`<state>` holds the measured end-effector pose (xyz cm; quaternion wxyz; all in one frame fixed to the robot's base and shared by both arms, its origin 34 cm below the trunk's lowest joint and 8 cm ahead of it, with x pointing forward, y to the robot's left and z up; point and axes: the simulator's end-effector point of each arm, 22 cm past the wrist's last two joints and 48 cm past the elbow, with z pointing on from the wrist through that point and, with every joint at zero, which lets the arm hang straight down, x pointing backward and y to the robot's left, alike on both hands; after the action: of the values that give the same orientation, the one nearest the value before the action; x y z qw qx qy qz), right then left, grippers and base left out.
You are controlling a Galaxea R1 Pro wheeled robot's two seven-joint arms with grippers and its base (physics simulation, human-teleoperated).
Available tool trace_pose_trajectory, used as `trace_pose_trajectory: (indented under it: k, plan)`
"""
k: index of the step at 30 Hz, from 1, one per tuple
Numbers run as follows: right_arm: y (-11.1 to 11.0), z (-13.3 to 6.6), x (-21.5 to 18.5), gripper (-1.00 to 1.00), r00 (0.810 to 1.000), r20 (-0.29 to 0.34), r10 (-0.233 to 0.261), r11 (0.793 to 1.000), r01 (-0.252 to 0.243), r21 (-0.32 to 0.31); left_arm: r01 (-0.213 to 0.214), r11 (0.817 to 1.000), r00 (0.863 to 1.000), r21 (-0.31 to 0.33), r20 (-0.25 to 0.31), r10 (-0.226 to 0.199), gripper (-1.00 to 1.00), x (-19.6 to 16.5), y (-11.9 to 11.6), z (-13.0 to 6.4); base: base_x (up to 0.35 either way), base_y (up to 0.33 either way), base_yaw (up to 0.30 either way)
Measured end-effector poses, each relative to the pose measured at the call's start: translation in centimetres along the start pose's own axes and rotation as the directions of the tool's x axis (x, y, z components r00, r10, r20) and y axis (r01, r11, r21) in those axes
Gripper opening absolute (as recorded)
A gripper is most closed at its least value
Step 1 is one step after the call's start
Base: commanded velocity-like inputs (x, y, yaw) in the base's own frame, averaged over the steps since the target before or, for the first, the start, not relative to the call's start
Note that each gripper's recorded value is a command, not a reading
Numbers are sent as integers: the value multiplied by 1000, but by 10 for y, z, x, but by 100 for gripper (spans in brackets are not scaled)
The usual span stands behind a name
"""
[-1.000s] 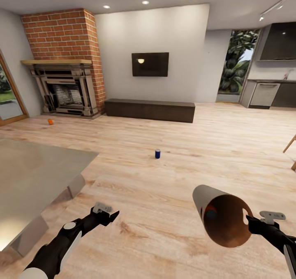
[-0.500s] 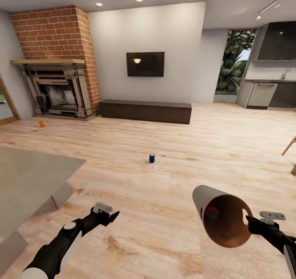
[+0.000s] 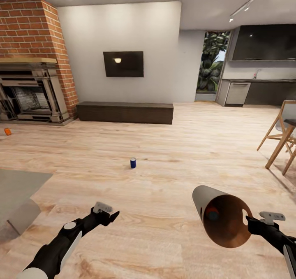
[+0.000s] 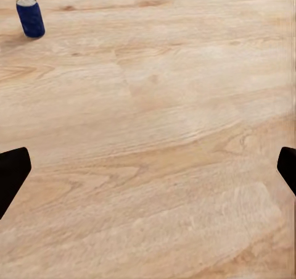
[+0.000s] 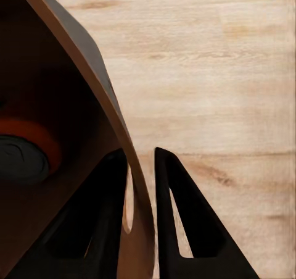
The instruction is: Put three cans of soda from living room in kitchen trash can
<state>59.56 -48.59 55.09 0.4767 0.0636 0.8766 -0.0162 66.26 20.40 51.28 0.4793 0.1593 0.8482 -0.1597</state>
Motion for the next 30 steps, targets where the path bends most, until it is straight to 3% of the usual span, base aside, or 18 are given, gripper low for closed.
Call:
trace_pose_trajectory:
  k: [7, 30]
  plan:
    - [3, 1, -1, -100, 1000, 7, -2, 1000, 2, 1, 0, 1000, 1000, 0, 0, 0, 100, 0, 0, 0, 305, -75, -115]
    - [6, 3, 5, -100, 1000, -3, -1, 1000, 1, -2, 1, 1000, 1000, -1, -1, -1, 100, 0, 0, 0, 322, -3, -4]
